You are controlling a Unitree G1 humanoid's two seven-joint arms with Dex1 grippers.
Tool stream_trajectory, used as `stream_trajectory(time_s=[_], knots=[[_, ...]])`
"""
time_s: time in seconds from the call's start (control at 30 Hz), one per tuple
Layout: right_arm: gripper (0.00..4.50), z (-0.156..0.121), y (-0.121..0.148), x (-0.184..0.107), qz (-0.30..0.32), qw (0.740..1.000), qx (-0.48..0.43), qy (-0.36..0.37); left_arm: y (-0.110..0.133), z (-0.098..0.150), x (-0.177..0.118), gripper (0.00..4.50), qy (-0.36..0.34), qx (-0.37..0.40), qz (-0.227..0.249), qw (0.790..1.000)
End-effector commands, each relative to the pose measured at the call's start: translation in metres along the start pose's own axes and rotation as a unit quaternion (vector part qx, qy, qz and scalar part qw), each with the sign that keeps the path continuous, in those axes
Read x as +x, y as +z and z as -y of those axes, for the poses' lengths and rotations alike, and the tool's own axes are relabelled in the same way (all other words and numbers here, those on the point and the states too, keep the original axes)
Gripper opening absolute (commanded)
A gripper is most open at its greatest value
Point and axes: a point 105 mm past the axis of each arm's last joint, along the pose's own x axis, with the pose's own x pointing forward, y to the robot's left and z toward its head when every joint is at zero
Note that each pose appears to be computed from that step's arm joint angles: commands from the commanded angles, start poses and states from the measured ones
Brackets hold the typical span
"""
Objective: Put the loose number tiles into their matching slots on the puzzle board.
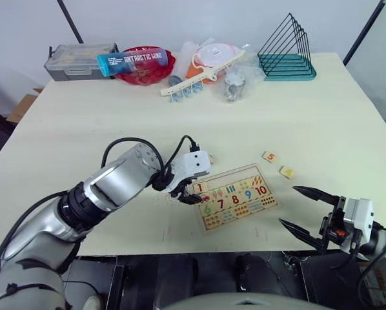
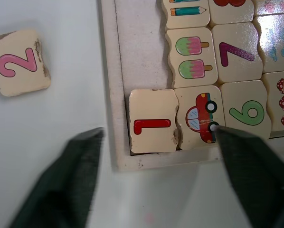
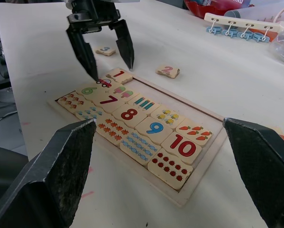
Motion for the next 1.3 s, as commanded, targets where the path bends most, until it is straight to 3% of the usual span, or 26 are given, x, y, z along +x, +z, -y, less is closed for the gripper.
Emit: stream_trajectory(time_s=[0.03,0.3,0.6,0.83,0.87,0.93,1.3], knots=[[4.5,0.002,0.011,-0.003,0.007,1.0,-0.029,-0.003,0.007,-0.002,-0.013,4.47,0.004,0.002,0.014,1.0],[4.5,0.003,0.011,-0.003,0.007,1.0,-0.029,-0.003,0.011,-0.019,-0.031,4.47,0.007,-0.021,0.052,0.998],[4.5,0.004,0.01,-0.002,0.009,1.0,-0.03,-0.004,0.014,-0.04,-0.028,4.47,-0.006,0.009,0.119,0.993],[4.5,0.004,0.01,-0.003,0.007,0.999,-0.031,-0.009,0.013,-0.035,-0.018,1.54,-0.035,0.037,0.17,0.984],[4.5,0.004,0.01,-0.003,0.007,0.999,-0.031,-0.01,0.012,-0.035,-0.016,0.85,-0.037,0.036,0.174,0.983],[4.5,0.004,0.01,-0.004,0.006,0.999,-0.031,-0.011,0.011,-0.036,-0.013,0.2,-0.037,0.037,0.18,0.982],[4.5,0.006,0.01,-0.006,0.003,0.999,-0.035,-0.016,0.006,-0.038,0.001,0.1,-0.043,0.075,0.209,0.974]])
